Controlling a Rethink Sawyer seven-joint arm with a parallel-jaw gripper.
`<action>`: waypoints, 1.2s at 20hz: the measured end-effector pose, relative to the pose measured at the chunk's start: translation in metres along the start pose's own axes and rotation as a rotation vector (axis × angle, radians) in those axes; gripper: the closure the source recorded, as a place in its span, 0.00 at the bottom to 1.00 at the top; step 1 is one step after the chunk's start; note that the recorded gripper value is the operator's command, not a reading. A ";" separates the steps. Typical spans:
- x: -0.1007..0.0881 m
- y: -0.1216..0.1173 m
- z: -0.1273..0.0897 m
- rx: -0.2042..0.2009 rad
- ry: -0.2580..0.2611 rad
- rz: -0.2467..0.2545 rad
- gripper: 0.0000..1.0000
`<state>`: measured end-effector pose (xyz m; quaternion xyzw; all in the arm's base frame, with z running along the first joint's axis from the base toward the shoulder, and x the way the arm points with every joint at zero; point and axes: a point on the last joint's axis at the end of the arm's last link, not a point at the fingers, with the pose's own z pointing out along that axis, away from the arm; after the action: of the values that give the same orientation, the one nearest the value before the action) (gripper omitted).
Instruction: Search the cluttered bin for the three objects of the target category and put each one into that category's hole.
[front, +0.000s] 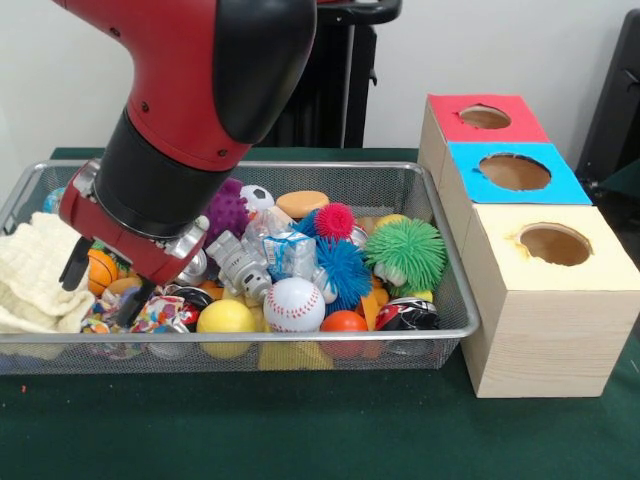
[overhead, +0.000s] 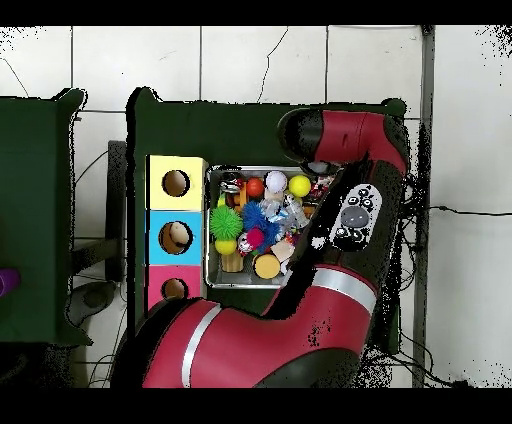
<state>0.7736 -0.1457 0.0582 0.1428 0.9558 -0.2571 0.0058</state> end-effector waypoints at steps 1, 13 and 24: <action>0.000 0.000 0.000 -0.002 -0.005 0.000 0.00; 0.017 0.007 0.024 -0.036 -0.074 -0.002 0.00; 0.043 0.010 0.035 -0.034 -0.025 -0.010 0.00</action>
<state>0.7331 -0.1433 0.0193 0.1347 0.9605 -0.2427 0.0189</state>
